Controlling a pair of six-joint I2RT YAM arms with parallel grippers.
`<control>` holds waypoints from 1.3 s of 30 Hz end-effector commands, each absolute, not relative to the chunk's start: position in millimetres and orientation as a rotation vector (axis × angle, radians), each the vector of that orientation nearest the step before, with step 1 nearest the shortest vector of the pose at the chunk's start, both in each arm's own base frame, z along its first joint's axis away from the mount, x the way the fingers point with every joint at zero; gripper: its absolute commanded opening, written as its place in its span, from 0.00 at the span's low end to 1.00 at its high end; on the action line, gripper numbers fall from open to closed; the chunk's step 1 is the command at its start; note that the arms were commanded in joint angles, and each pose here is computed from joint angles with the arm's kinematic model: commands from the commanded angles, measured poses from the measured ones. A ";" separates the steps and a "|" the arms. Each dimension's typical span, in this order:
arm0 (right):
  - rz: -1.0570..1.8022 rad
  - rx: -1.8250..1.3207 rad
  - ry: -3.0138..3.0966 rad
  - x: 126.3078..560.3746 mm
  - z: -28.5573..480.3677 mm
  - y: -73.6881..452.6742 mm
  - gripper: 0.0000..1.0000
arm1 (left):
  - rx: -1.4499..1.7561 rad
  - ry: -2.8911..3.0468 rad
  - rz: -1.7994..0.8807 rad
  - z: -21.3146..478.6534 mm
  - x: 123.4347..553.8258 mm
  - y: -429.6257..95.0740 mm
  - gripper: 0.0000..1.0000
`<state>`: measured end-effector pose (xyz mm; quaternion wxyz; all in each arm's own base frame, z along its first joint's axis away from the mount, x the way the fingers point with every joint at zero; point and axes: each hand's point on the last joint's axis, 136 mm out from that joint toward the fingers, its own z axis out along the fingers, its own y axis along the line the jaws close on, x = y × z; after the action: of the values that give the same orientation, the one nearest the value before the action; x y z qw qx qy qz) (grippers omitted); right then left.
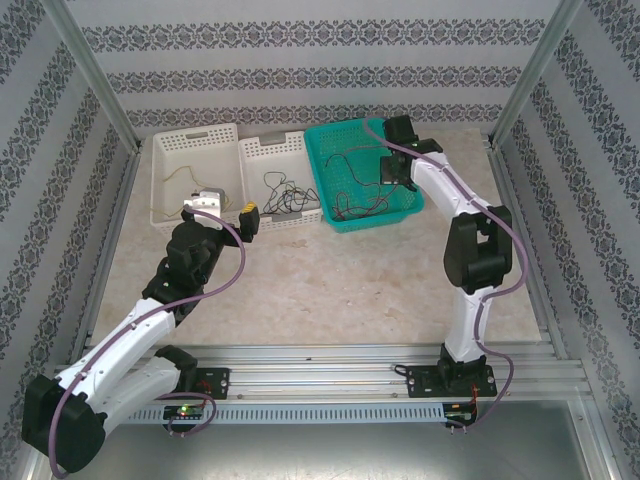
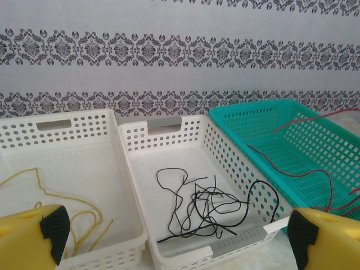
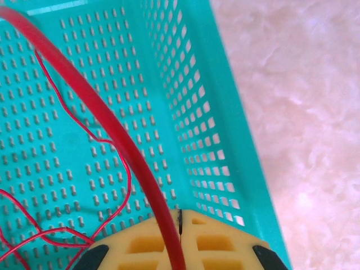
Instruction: Untangle the cables
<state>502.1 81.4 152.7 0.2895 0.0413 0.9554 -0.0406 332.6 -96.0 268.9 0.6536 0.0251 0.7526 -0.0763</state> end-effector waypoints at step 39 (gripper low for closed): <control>-0.509 -0.050 2.609 494.7 132.7 64.6 0.09 | 0.091 1.680 -0.196 275.6 332.5 -105.7 1.00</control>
<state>494.2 63.2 130.3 0.2444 -0.0054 0.9545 -0.1709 333.1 -96.5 267.5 0.6522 0.0268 0.7539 -0.0751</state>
